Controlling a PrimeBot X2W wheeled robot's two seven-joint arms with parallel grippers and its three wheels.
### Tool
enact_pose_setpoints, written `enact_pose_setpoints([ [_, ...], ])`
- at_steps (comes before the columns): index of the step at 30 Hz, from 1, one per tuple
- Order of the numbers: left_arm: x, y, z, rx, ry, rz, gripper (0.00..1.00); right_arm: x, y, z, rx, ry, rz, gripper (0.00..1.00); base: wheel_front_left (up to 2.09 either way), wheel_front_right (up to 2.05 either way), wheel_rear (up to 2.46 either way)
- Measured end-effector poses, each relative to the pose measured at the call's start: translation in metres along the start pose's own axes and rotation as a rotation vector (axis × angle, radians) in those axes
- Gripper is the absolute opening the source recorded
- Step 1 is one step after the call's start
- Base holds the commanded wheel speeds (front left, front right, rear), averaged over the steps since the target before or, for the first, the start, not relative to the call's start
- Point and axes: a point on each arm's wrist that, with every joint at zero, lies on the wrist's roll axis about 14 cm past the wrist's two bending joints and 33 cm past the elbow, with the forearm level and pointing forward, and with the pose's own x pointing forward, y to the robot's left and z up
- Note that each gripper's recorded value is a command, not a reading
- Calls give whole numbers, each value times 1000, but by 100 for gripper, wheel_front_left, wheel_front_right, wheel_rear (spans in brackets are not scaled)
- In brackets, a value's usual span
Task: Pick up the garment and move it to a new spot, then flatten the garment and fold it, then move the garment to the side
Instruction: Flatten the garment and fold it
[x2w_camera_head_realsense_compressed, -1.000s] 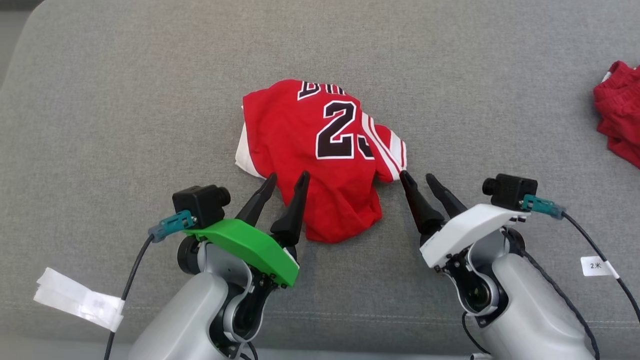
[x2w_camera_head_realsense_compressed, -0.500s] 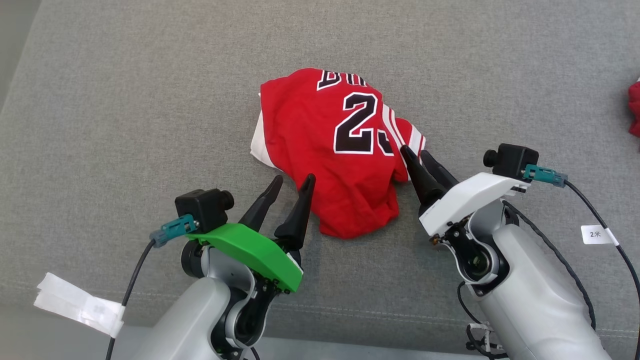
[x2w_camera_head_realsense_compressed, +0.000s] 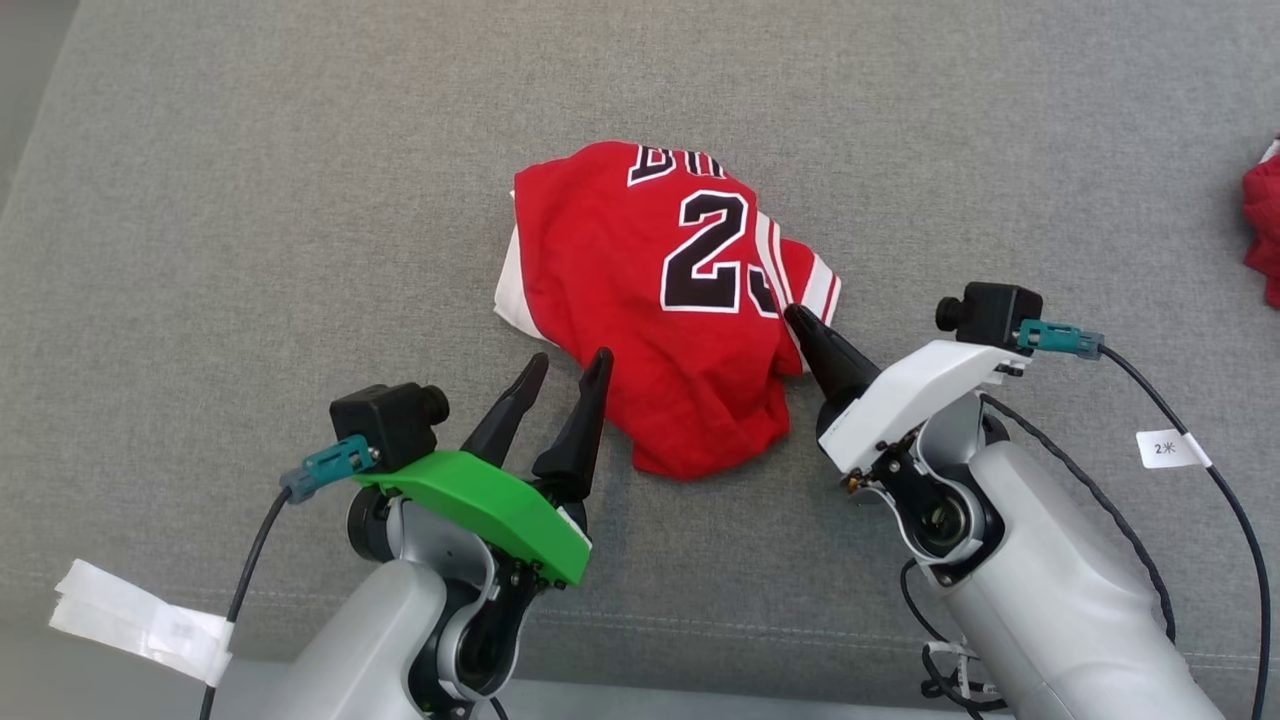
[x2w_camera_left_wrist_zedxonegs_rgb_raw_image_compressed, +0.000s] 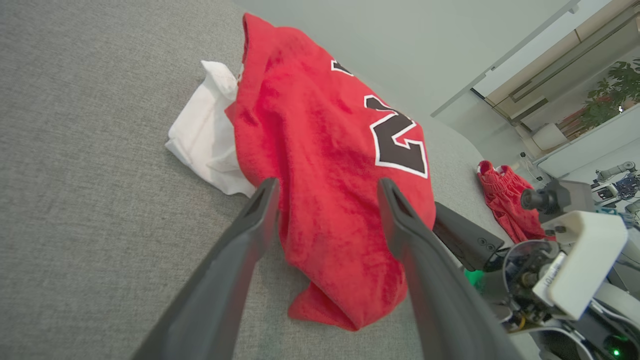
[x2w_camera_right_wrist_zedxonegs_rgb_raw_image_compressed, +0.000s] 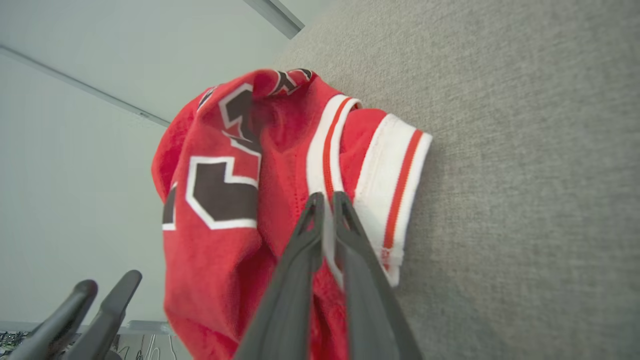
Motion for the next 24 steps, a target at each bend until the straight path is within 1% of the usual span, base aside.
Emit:
enact_pose_setpoints([
  [1,0,-1,0,1,0,-2,100,-1,1,0,-3,1,3,100,0,0,0],
  [10,1,-9,1,3,-2,-27,100,-2,-4,4,-39,-4,-18,100,0,0,0],
  [18,-3,-9,-1,2,1,-25,100,-4,-1,-10,-55,48,-3,100,0,0,0],
  [19,-3,-9,-1,1,2,-24,100,-4,-1,-11,-57,53,-2,94,0,0,0],
  [20,-4,-9,-1,0,1,-23,100,-4,-1,-12,-58,57,0,81,0,0,0],
  [21,-4,-9,-1,0,0,-23,100,-4,0,-13,-60,60,2,42,0,0,0],
  [22,-4,-9,0,1,-2,-23,100,-4,1,-14,-62,65,4,15,0,0,0],
  [23,-4,-9,0,1,-4,-23,100,-4,1,-15,-63,67,9,0,0,0,0],
  [24,-4,-9,1,1,-4,-23,100,-4,2,-15,-64,68,10,0,0,0,0],
])
